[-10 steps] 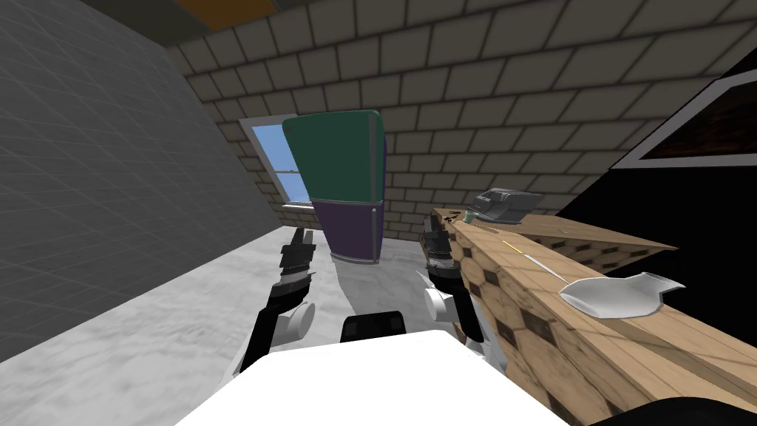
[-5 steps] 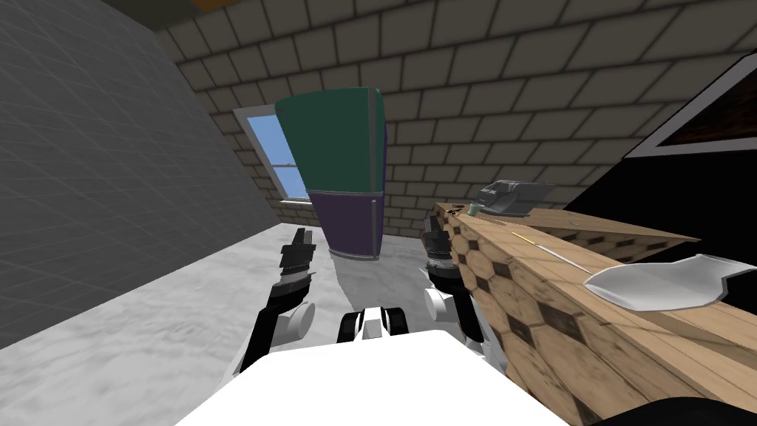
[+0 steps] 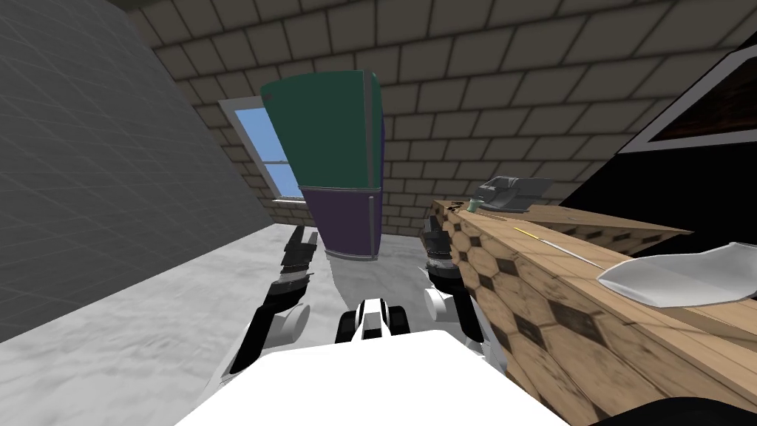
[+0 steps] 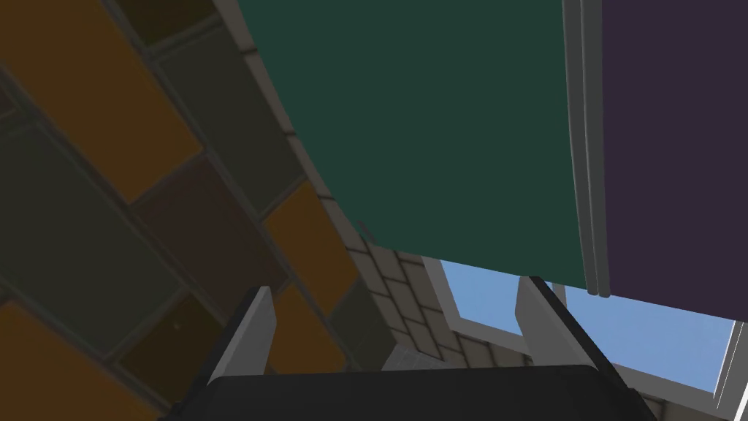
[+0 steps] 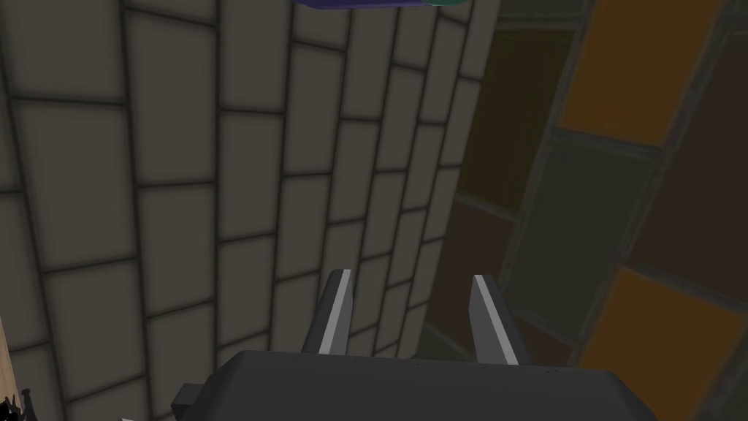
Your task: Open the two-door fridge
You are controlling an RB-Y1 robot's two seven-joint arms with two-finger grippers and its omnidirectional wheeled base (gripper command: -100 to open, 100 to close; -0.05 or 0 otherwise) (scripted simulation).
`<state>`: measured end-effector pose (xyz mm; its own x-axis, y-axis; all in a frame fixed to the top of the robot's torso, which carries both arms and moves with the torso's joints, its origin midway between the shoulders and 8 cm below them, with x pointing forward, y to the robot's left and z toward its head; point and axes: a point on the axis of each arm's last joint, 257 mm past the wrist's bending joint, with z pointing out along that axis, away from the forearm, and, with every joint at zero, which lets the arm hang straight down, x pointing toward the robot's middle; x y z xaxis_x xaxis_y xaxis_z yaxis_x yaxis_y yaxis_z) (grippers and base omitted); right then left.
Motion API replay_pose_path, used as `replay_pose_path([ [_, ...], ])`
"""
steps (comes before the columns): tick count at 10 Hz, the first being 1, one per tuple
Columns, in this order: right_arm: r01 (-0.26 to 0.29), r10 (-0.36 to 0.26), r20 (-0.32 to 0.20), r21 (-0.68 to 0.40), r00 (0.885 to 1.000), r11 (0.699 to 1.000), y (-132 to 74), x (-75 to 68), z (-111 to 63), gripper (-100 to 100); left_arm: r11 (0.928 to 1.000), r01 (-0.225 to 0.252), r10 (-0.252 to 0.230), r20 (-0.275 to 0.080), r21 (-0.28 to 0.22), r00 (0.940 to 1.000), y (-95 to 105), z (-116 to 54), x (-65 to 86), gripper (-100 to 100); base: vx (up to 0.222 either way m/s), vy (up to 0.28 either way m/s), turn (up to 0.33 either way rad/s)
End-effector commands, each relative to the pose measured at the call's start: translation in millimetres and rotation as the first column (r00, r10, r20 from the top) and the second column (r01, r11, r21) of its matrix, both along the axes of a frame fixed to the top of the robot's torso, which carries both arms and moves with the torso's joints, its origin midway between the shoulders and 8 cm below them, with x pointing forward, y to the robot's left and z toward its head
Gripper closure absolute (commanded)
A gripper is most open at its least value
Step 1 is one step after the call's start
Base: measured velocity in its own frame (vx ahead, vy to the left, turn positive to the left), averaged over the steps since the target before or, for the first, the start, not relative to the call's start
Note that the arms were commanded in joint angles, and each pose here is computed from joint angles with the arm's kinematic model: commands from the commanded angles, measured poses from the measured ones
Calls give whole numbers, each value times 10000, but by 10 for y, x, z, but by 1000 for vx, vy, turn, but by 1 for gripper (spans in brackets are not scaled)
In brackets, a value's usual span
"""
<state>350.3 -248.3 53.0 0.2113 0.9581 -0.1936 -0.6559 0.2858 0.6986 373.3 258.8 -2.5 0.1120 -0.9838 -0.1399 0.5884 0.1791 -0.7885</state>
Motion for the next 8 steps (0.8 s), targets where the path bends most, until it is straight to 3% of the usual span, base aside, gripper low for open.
replay_pose_path([
  [1, 0, 0, 0, 0, 10000, 10000, 0, 0, 0, 0, 9990, 163, -143, -504, 407, 9986, -24, -50, 64, -100, 106, -31, -84],
  [8, 0, 0, 0, 1, 10000, 10000, 0, 0, 0, 0, 9861, 584, -301, -1781, 1556, 9836, -85, -98, 189, -100, 124, -30, -90],
])
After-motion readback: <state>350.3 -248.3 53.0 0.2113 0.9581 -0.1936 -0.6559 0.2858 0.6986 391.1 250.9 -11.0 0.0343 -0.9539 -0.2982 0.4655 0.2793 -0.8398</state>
